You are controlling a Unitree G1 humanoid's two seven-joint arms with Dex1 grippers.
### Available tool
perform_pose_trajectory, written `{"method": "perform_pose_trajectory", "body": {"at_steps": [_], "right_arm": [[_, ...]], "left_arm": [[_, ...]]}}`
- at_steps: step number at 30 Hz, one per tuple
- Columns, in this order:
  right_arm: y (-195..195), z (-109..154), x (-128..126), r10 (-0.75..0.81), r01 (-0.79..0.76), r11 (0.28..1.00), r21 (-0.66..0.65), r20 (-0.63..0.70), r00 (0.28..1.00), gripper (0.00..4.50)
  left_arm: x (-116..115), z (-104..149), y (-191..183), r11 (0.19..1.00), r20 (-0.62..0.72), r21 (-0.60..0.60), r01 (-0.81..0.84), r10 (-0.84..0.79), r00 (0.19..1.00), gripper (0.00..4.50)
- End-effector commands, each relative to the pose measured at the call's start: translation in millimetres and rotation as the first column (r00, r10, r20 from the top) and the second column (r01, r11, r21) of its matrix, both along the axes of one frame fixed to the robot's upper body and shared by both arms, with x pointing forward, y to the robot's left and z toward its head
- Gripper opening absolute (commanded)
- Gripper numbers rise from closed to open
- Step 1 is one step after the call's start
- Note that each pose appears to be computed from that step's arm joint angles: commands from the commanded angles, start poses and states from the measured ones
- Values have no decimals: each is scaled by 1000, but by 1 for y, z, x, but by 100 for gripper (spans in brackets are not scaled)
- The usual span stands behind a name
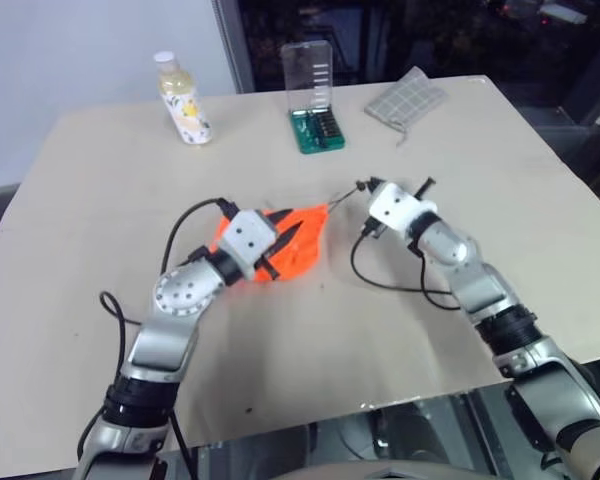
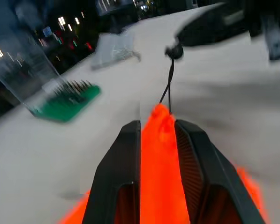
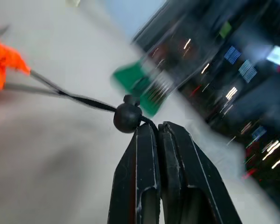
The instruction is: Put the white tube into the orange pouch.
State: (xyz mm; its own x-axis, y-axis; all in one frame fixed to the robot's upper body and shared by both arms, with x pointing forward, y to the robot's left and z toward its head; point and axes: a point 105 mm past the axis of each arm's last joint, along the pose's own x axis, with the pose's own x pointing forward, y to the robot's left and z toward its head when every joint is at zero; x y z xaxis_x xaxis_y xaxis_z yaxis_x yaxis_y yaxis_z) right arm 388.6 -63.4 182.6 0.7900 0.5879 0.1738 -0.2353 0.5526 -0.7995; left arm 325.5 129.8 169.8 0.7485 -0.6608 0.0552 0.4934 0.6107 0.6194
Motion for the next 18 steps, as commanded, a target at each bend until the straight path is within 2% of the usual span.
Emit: {"method": "perform_pose_trajectory", "body": {"at_steps": [1,3,6,13,18], "right_arm": [[6,47,-12,71,-64,997,-34,264,962,5],[13,62,-21,129,-112,991,-69,356,926,5],[21,74,-31,187,-159,982,-100,423,887,5],[36,74,-51,299,-249,954,-167,477,827,5],[43,71,-58,341,-280,940,-195,484,806,5]], "left_arm": [[-1,21,-14,996,139,68,53,-62,988,114],[0,34,-23,995,184,58,77,-86,979,114],[1,47,-31,994,223,32,100,-105,969,114],[2,65,-41,991,245,-54,118,-102,964,114],[6,74,-39,950,114,-282,137,-108,988,114]]}}
